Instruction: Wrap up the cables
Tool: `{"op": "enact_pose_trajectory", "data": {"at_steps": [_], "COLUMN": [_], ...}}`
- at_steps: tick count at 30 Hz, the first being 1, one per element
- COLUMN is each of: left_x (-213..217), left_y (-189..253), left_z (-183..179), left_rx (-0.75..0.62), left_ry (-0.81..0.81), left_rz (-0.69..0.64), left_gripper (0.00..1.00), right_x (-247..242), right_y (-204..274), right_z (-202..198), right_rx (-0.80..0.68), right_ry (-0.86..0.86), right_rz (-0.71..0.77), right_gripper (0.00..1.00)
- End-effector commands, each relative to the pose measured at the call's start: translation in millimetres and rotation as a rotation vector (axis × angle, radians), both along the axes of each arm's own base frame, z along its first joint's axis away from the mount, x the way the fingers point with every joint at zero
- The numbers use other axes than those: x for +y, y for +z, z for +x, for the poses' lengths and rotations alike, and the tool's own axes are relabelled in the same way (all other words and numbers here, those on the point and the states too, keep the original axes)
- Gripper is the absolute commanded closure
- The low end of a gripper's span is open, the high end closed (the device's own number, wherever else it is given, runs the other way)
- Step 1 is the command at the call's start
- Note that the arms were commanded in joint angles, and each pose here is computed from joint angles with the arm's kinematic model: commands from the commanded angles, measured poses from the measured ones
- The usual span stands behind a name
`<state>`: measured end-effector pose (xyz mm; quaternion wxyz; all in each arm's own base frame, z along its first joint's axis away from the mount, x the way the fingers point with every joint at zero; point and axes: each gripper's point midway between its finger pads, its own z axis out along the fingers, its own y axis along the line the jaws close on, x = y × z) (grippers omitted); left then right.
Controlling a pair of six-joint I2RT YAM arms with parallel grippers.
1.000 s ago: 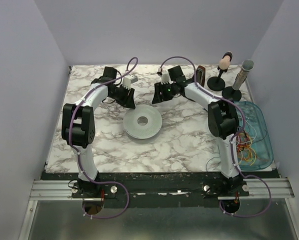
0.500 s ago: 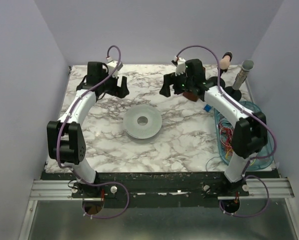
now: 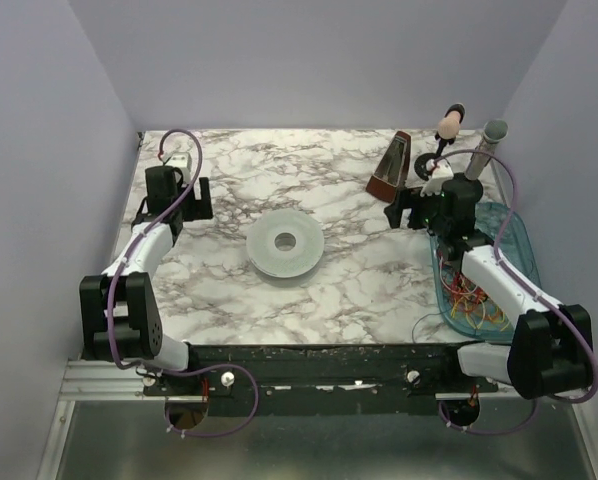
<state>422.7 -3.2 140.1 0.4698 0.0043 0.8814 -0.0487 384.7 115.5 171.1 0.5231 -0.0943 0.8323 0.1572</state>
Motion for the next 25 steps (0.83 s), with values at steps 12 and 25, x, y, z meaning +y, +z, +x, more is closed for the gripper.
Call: {"op": "enact_pose_trajectory", "data": {"at_steps": [12,25], "left_x": [46,48], "left_y": [-26,-43], "left_z": [-24,-32], "left_rx": [-0.095,-0.069], "left_ry": [0.253,0.271], "left_rz": [0.061,0.058], "left_gripper": [0.01,0.01], "right_x": [-78,-84], "right_y": [-18,-44], "right_z": [-23,-35], "right_rx": [-0.227,-0.223], "right_ry": [-0.245,-0.276], "right_rz": [-0.034,-0.023], "right_gripper": [0.0,0.0]}}
